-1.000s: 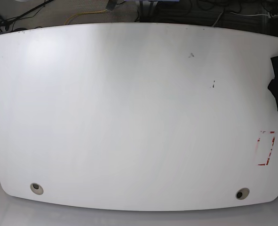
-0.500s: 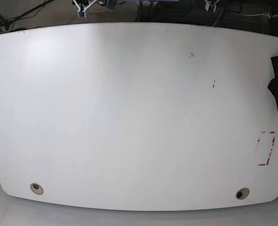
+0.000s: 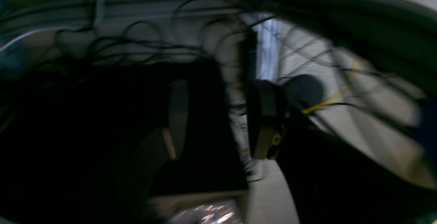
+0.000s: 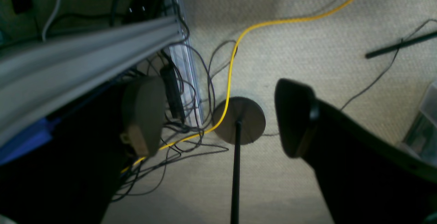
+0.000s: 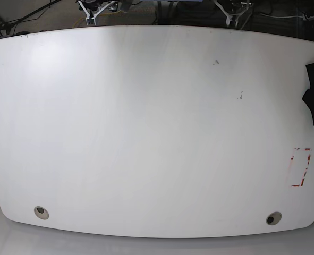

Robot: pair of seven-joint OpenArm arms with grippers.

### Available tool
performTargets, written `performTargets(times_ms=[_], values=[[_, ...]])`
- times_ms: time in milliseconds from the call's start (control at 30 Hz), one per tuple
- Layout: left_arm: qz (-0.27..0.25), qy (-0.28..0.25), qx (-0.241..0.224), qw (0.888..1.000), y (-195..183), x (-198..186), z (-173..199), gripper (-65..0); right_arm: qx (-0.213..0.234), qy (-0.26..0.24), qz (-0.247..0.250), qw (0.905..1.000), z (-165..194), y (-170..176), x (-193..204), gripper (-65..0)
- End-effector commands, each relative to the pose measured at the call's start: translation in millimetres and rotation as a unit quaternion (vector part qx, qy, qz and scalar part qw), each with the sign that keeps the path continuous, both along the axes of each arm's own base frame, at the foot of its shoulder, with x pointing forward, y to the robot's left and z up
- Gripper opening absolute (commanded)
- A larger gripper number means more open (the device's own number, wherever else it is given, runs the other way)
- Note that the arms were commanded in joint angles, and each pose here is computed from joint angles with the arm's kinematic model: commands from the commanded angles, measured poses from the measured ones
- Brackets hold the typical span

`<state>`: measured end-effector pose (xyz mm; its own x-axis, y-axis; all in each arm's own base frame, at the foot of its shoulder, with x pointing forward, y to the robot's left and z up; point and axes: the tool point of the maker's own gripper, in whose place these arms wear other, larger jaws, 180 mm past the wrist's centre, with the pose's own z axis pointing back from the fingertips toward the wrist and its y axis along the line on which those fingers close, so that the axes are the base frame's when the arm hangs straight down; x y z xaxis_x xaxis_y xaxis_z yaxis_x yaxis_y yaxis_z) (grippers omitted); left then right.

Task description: Fold the T-shirt properly

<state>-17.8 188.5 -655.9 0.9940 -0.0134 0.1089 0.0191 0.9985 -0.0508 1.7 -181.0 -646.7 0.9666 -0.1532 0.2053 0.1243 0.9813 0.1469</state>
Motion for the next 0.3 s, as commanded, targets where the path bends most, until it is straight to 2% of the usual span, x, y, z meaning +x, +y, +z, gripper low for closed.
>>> performTargets(times_ms=[0,267], values=[[0.001,0.008,0.013,1.0,2.6,-7.8,-0.4,-39.4,-0.004,-0.002,0.0,1.0,1.0,-6.2,-1.2,-17.0],[-0.001,0.007,0.019,1.0,2.5,-6.8,-0.8,-39.3,-0.004,-0.002,0.0,1.0,1.1,-6.0,-1.1,-17.0]])
